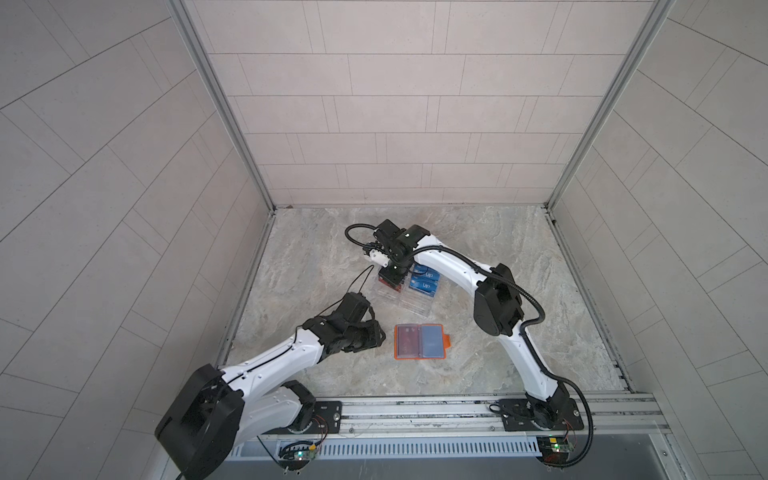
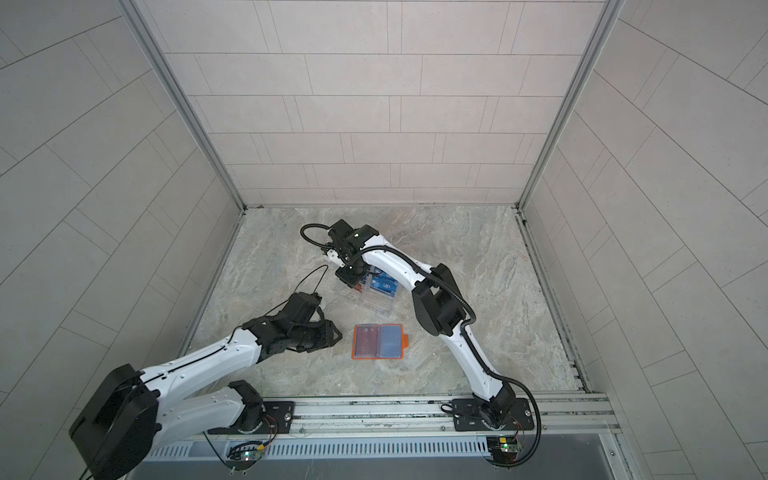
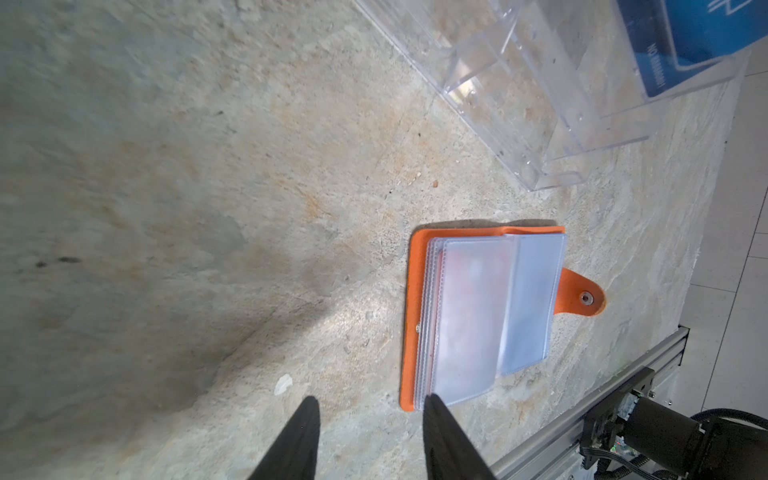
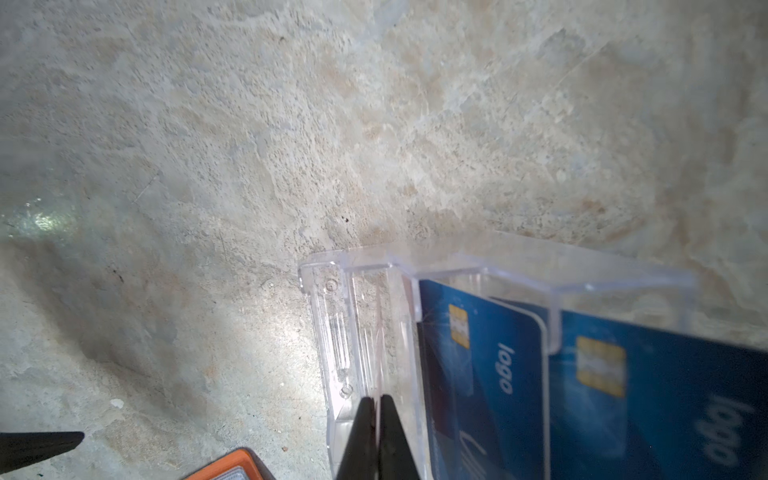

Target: Put the credit cards into the card holder

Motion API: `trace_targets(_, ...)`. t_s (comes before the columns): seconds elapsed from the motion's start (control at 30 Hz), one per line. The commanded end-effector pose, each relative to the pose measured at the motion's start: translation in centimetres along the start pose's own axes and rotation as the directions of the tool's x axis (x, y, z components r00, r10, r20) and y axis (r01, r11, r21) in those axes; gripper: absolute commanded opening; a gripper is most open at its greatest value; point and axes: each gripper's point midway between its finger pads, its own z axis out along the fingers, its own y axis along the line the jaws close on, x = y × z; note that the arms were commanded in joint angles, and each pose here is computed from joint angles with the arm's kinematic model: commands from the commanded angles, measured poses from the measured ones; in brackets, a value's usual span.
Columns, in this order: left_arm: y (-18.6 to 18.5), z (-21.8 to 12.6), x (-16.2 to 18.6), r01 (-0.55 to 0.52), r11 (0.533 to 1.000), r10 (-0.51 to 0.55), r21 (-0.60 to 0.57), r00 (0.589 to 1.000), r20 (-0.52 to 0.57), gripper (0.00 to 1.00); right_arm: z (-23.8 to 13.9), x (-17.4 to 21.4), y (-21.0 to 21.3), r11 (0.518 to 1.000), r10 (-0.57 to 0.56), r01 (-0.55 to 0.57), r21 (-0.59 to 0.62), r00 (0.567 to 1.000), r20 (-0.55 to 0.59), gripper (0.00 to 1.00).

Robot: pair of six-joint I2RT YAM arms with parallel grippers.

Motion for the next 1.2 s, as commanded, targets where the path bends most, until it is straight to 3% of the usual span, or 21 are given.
trace_targets(0.0,0.0,-0.8,-0.7,0.001,1.000,0.000,-0.021,1.000,0.028,0.45,-5.5,-1.8,0.9,0.999,-0.026,0.028,-0.020,0.994,0.103,0.00)
trace_targets(0.27,-1.1,-2.3,-1.7,-0.028,1.000,0.029,-0.008,0.997,0.066,0.45,-9.1,-2.3,0.3,0.991,0.112,-0.096,-0.095,0.977,0.183,0.00)
trace_targets(0.5,-2.0,-4.3,-2.6,-0.103,0.994,0.106,-0.039,0.991,0.077,0.45,-12.4,-2.4,2.9,0.915,0.302,-0.188,-0.358,0.905,0.299,0.00)
trace_targets(0.63,-3.3,-4.8,-3.2,-0.135,0.991,0.135,-0.010,0.985,0.108,0.45,-12.3,0.1,3.9,0.868,0.399,-0.268,-0.417,0.877,0.269,0.00)
trace_targets(0.77,-4.4,-3.2,-2.9,-0.158,0.988,0.157,-0.003,0.983,0.100,0.45,-11.0,4.1,5.3,0.773,0.530,-0.368,-0.517,0.822,0.208,0.00)
trace_targets(1.0,-6.3,-0.1,-2.4,-0.186,0.982,0.185,0.013,0.981,0.049,0.43,-8.6,10.6,7.7,0.662,0.633,-0.467,-0.587,0.767,0.105,0.00)
trace_targets(1.17,-7.2,2.0,-2.4,-0.177,0.983,0.176,0.050,0.984,0.026,0.41,-6.4,13.9,8.2,0.621,0.670,-0.542,-0.566,0.742,0.025,0.00)
